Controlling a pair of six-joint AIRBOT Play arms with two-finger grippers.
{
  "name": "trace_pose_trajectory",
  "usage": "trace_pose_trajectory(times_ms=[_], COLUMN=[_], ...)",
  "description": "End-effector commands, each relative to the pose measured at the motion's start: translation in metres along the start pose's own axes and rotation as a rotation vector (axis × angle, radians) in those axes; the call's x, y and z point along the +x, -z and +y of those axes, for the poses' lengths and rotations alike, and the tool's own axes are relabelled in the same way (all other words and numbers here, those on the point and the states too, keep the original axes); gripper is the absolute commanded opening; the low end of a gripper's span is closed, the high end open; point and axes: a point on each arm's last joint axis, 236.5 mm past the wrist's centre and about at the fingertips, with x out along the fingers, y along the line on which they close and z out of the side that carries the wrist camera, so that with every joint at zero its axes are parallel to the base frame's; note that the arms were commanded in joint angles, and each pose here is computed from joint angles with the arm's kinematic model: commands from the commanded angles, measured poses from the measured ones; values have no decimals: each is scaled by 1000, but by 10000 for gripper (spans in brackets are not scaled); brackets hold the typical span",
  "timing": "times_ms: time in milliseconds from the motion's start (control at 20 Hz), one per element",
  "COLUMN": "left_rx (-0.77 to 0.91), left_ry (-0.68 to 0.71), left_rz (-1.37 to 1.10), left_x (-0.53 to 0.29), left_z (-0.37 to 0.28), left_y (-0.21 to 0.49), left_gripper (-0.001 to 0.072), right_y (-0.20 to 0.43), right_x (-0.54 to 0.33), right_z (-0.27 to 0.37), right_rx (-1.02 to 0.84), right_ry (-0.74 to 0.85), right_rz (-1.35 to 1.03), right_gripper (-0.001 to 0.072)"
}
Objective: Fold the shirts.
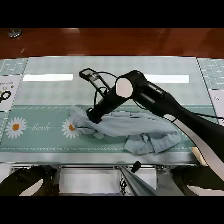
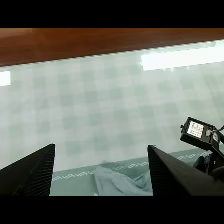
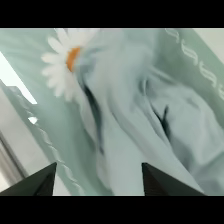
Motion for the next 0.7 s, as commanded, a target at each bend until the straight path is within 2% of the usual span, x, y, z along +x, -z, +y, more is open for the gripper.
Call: trace_pose_trajectory(times_ms=[0, 150, 250, 450, 650], left_rx=[23, 23, 15, -134, -283], left_ry=[-13, -13, 24, 131, 186], left_rz=[127, 411, 576, 766, 858], left_x=[37, 100, 136, 177, 184], left_z=[-5, -16, -30, -64, -78], left_y=[27, 112, 179, 304, 377], left_gripper=[707, 707, 708, 707, 707], right_y=[18, 45, 84, 163, 200], right_x=[-34, -140, -192, -234, -233], right_z=[-82, -188, -236, -288, -302], right_rx=[-32, 87, 262, 579, 824], right_ry=[262, 590, 662, 577, 399], right_rz=[71, 70, 85, 26, -159], right_gripper=[587, 588, 590, 589, 588])
